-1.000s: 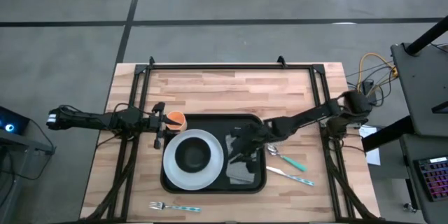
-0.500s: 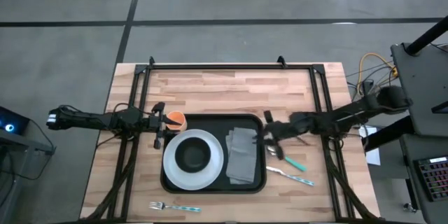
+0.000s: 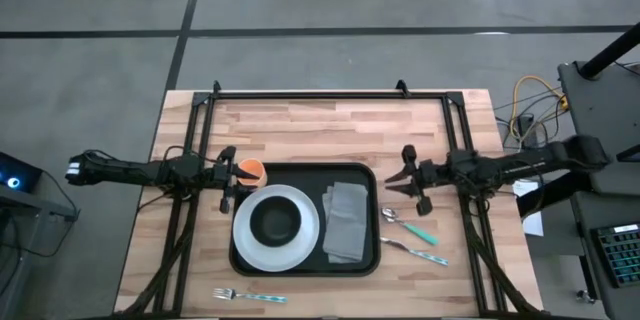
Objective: Set up tray
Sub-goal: Put the fork on the table napkin
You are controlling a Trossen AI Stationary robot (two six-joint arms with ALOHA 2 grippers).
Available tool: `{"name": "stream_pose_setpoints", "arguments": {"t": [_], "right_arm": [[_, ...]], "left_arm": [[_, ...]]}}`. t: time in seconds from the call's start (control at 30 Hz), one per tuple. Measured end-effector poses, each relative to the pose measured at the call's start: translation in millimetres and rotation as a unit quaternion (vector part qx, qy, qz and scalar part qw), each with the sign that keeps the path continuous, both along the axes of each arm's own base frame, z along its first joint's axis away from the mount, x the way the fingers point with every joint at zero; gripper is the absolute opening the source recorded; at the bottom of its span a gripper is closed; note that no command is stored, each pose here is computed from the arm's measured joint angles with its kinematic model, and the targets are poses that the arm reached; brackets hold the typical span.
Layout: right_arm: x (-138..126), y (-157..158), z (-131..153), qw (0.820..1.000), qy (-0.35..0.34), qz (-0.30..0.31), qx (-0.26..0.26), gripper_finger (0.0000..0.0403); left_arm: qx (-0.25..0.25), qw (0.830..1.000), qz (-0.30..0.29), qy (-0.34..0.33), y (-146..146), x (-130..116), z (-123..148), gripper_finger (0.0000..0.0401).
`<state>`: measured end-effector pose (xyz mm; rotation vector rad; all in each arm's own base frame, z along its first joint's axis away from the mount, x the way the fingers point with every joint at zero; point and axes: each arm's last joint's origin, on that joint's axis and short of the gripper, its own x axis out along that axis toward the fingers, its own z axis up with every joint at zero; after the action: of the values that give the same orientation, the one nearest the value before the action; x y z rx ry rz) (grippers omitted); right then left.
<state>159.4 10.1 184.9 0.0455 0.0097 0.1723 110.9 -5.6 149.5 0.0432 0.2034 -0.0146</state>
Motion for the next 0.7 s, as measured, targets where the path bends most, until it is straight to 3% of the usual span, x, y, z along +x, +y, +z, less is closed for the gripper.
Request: {"name": "stream_pose_setpoints", "arguments": {"t": [0.1,0.23,0.7], "right_arm": [[-7.4,-7.3,-3.9,1.000,-0.007,-0.003,0.010,0.0068],[-16.7,-10.8,-1.7,0.998,-0.032,0.047,0.017,0.0068],[-36.4,-11.7,-1.0,0.997,-0.048,0.039,0.041,0.0068]], "left_arm": [[0.000,1.000,0.000,0.000,0.0,0.0,0.0,0.0093],[0.000,1.000,0.000,0.000,0.0,0.0,0.0,0.0093],[-0.008,1.000,0.001,0.001,-0.1,0.0,-0.3,0.0093]]}}
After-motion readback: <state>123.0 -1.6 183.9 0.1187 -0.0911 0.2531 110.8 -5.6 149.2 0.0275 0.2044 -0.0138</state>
